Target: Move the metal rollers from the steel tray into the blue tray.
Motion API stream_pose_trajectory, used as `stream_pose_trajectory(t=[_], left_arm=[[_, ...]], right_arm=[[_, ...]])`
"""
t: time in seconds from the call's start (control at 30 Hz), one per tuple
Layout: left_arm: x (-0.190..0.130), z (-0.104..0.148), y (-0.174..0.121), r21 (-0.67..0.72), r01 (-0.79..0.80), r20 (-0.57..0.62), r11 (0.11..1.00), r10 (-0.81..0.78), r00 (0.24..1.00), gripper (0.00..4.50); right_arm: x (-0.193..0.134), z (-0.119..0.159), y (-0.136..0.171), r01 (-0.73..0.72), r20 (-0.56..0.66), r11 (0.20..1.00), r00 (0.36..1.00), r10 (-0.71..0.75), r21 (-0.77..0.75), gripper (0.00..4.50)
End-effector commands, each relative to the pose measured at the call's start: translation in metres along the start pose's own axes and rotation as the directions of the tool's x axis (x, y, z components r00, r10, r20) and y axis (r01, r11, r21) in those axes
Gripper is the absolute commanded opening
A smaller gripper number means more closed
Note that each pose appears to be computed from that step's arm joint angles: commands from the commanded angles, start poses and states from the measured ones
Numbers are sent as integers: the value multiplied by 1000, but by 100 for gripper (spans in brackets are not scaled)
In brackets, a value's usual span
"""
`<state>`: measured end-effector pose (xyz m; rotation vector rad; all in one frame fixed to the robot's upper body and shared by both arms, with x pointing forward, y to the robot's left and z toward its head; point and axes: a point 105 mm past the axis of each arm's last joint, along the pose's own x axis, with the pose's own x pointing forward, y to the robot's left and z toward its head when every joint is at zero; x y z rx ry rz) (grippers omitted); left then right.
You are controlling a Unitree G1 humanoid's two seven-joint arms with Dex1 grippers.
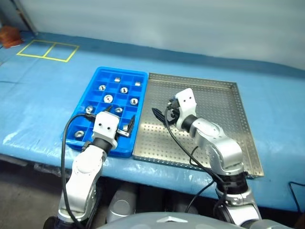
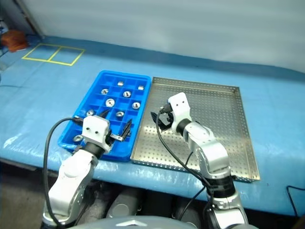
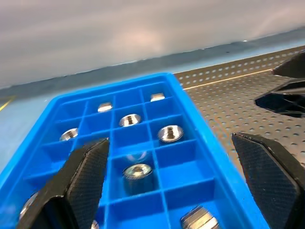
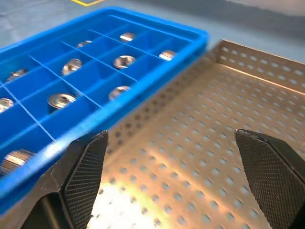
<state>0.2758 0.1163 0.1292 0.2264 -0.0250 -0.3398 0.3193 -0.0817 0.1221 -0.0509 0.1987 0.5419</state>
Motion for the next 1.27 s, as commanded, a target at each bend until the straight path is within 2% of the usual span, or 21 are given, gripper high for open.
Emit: stream_pose_trajectory(t=[0.03,0.27,0.43,0.53,0.8,1.07,1.27], left_arm=[[8,6,-4,10,68,28,998,-69,997,450],[17,-6,-2,28,87,-19,996,-87,996,450],[18,-15,6,-21,10,-41,1000,-11,999,450],[16,-16,9,-5,5,-49,1000,-5,999,450],[9,-15,30,20,-51,-45,998,52,998,450],[-1,-18,22,28,56,-68,998,-54,996,450],[-2,-17,24,21,46,-65,999,-44,997,450]], right_arm=[[-16,4,-9,96,29,995,995,-95,-19,448],[-36,-17,-1,107,-41,994,993,-107,-18,448],[-46,-27,1,125,-81,992,989,-125,-9,448],[-48,-30,5,111,-95,994,989,-113,-22,448],[-45,-26,4,104,-81,994,991,-106,-27,448],[-41,-25,7,65,-79,997,995,-67,-36,448],[-40,-23,5,72,-74,996,994,-76,-54,448]])
